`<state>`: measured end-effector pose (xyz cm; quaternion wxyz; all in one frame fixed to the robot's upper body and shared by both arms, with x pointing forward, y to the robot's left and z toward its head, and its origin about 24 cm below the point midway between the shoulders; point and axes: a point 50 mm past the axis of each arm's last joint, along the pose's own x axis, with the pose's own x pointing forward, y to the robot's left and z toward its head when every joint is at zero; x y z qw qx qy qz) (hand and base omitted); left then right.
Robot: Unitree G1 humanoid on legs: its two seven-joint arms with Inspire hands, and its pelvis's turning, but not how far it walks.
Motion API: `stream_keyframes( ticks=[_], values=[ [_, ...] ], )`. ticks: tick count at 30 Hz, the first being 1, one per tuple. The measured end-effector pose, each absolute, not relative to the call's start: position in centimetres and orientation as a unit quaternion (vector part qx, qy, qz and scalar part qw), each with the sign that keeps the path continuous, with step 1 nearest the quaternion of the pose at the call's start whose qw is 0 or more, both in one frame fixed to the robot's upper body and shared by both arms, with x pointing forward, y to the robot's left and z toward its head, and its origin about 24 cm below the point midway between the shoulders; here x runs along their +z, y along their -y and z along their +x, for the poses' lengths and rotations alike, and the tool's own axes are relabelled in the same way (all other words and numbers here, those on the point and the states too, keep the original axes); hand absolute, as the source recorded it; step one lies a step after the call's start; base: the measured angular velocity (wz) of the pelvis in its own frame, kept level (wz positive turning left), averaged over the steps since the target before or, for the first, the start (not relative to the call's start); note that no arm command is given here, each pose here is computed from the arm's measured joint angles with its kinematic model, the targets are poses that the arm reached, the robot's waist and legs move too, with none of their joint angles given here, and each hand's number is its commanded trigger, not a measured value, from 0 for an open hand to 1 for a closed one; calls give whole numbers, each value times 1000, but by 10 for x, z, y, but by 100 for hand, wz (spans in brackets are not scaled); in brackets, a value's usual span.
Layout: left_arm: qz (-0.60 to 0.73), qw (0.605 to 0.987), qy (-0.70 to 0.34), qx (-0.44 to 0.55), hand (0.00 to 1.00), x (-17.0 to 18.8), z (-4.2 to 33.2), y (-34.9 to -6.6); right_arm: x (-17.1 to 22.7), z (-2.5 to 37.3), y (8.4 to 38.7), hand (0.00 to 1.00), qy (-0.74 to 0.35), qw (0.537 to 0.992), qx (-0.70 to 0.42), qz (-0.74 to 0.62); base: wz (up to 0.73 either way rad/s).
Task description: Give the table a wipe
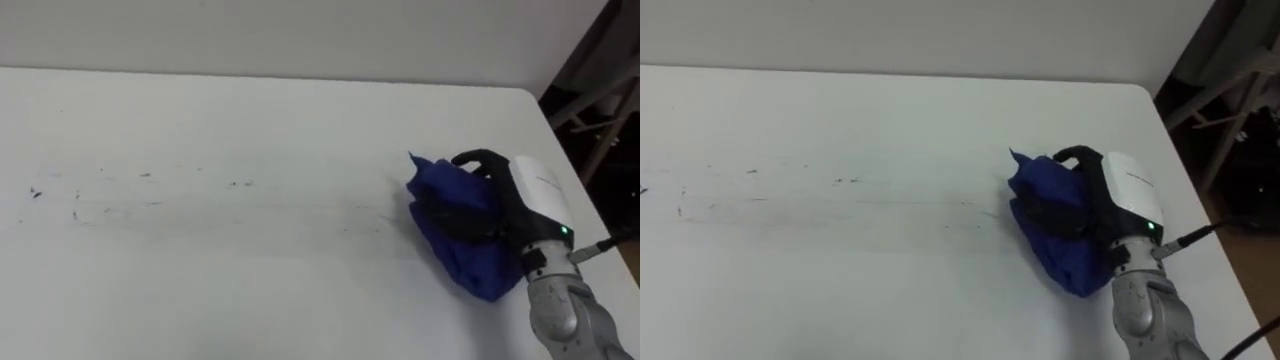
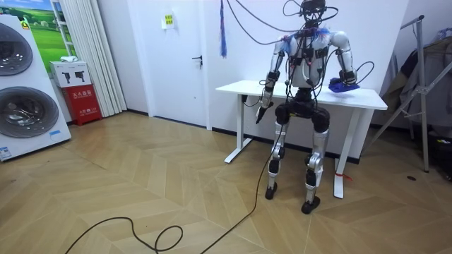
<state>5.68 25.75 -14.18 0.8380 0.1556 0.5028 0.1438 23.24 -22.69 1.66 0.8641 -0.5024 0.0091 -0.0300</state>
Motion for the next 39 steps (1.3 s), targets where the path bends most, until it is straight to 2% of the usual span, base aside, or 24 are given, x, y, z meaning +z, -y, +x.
stream_keyframes(
  ticks=[10, 11, 12, 13, 27, 28, 29, 30, 32, 34, 35, 36, 39],
  values=[
    [155, 841, -500, 140, 0, -142, 59, -256, 13, 231, 221, 0, -11, 865, -14, -502, -4],
    [152, 842, -498, 141, 0, -142, 59, -255, 11, 230, 220, 56, -13, 865, -10, -502, 0],
    [150, 843, -497, 142, 0, -142, 59, -256, 10, 229, 219, 92, -14, 865, -7, -502, 0],
    [149, 843, -496, 143, 0, -142, 59, -256, 9, 228, 218, 100, -17, 865, -4, -501, 0],
    [149, 848, -489, 142, 0, -141, 60, -255, 9, 228, 218, 100, -21, 865, 7, -501, 0],
    [148, 848, -489, 142, 0, -141, 60, -255, 9, 228, 218, 48, -22, 865, 10, -501, 0],
    [148, 848, -488, 141, 0, -141, 60, -255, 9, 228, 217, 22, -23, 865, 12, -501, 0],
    [148, 848, -488, 141, 0, -141, 60, -255, 9, 228, 217, 21, -24, 865, 12, -501, 0],
    [148, 849, -487, 141, 0, -141, 60, -255, 8, 228, 217, 43, -25, 865, 15, -501, 0],
    [148, 850, -486, 140, 0, -141, 61, -255, 8, 228, 217, 31, -25, 864, 16, -502, 0],
    [148, 850, -486, 140, 0, -141, 61, -255, 8, 228, 217, 3, -25, 864, 16, -502, 0],
    [148, 850, -486, 140, 0, -141, 61, -255, 8, 228, 217, 0, -25, 864, 16, -502, 0],
    [148, 851, -485, 140, 0, -140, 61, -255, 8, 228, 217, 0, -25, 863, 17, -504, 0]
  ],
)
